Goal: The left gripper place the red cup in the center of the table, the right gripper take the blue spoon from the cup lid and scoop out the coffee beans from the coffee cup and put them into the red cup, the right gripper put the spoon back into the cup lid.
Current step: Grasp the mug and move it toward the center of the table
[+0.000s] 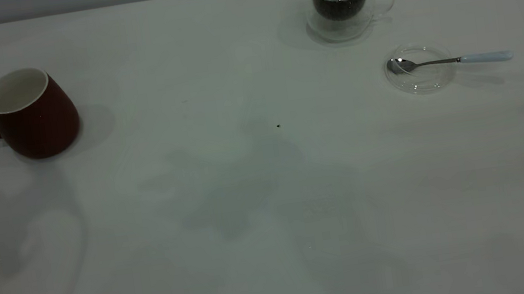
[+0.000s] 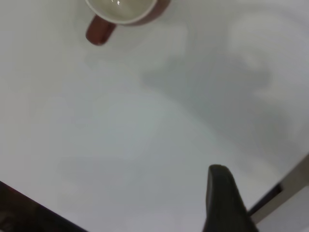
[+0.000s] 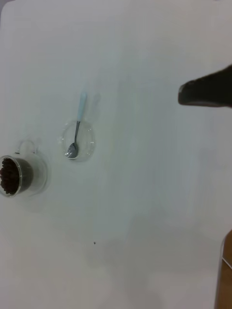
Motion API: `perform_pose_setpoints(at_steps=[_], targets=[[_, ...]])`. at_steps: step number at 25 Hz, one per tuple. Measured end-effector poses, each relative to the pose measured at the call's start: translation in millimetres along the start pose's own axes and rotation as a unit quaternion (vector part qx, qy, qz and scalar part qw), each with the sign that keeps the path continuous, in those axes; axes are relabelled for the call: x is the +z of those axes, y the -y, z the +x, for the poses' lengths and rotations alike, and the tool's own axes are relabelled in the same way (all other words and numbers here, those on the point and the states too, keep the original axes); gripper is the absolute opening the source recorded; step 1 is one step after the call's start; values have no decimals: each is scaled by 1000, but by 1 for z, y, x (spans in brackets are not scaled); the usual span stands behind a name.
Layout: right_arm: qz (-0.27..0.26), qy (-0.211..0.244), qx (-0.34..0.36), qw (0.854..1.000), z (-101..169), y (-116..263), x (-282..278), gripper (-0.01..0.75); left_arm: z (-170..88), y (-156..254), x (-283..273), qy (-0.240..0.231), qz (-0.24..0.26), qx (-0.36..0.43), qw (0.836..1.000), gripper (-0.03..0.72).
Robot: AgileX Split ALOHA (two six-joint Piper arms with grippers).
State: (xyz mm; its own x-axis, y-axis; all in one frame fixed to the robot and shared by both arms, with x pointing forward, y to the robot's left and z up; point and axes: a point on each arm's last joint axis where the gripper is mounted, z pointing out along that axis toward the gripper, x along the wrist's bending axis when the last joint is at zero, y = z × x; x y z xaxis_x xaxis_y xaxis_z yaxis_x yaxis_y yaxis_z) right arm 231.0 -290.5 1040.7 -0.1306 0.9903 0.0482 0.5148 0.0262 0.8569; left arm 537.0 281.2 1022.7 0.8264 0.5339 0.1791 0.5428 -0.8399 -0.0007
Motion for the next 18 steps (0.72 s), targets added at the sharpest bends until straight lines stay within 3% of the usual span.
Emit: perform_pose_setpoints(at_steps=[8, 18], targets=[[0, 0, 0, 1000, 0, 0, 0, 483, 39, -14, 74, -14, 133, 94, 987, 482], [0, 0, 0, 1000, 0, 0, 0, 483, 55, -26, 142, -56, 159, 199, 965, 482]])
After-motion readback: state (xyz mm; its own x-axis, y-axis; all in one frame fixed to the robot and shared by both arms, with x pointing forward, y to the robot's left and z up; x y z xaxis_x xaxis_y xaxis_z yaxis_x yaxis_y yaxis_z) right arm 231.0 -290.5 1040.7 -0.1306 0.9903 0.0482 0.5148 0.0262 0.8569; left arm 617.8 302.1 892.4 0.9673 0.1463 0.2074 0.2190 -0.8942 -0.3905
